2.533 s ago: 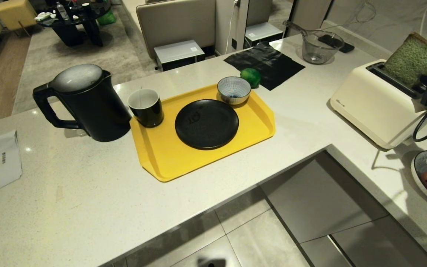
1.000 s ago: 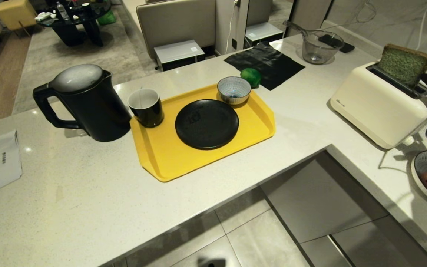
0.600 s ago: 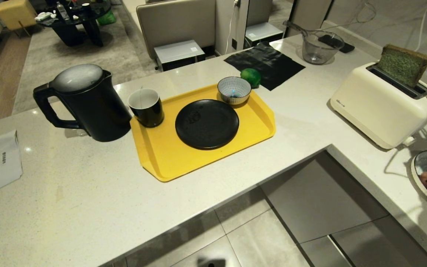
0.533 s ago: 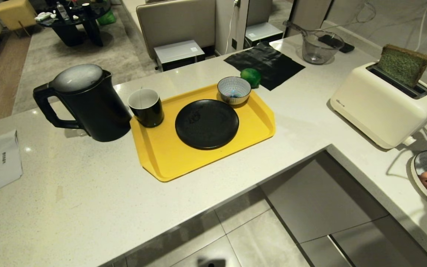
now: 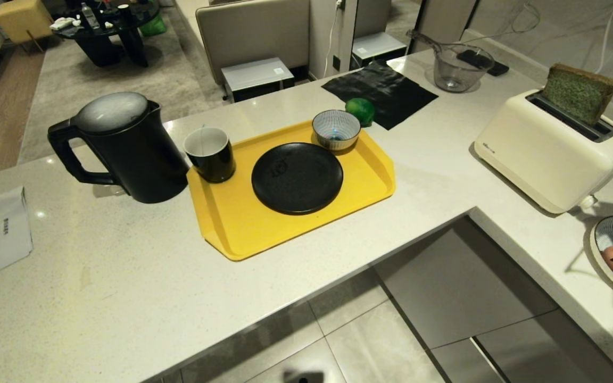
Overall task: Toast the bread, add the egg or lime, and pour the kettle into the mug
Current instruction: Use a bread toaster
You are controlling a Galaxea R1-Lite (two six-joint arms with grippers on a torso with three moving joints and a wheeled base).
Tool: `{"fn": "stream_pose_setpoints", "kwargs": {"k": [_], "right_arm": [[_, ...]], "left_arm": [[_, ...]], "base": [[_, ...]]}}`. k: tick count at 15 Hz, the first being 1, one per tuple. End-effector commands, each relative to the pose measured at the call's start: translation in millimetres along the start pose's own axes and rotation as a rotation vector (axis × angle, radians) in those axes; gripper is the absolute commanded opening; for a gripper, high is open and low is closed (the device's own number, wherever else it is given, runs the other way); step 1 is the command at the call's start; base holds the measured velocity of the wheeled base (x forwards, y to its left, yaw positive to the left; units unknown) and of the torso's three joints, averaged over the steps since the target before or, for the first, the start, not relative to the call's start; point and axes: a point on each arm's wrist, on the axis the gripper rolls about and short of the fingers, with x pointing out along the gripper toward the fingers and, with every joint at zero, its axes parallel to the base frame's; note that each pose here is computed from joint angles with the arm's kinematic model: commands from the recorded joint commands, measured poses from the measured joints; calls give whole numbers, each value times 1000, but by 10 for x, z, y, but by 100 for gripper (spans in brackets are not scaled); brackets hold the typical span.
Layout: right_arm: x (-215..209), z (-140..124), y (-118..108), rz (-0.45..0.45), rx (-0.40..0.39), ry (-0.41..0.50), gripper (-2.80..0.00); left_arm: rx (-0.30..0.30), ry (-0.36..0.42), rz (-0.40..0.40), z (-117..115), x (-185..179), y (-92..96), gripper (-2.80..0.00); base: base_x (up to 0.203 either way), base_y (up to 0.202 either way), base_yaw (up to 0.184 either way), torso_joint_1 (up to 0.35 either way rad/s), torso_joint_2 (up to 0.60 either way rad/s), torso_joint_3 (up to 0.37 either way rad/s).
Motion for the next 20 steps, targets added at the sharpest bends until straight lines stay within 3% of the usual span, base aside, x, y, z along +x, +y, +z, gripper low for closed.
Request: {"fn": "stream_pose_setpoints", "kwargs": {"k": [1, 3, 4, 7, 10, 13, 16, 20], "right_arm": [[-314, 81, 143, 42, 18, 35, 0], [-415, -33, 146, 63, 51, 88, 0], [-424, -99, 130, 59, 64, 107, -280], [-373, -246, 104, 83, 91, 154, -280], [-205, -425, 46, 206, 130, 190, -280], [78, -652, -83, 261, 79, 82, -280], [302, -944, -190, 290, 80, 69, -280], [475, -917, -269, 308, 109, 53, -280]], "left_arm": [[0, 1, 0, 0, 1, 0, -280], [0, 1, 0, 0, 1, 0, -280], [0, 1, 0, 0, 1, 0, -280], [0, 1, 0, 0, 1, 0, -280], [0, 1, 0, 0, 1, 0, -280], [0, 1, 0, 0, 1, 0, -280], [0, 1, 2, 0, 1, 0, -280], [0, 1, 0, 0, 1, 0, -280]], "base": [[0, 0, 0, 0, 0, 0], [0, 0, 0, 0, 0, 0], [0, 0, 0, 0, 0, 0], [0, 0, 0, 0, 0, 0], [0, 0, 0, 0, 0, 0], [0, 0, 0, 0, 0, 0], [0, 0, 0, 0, 0, 0], [0, 0, 0, 0, 0, 0]]}}
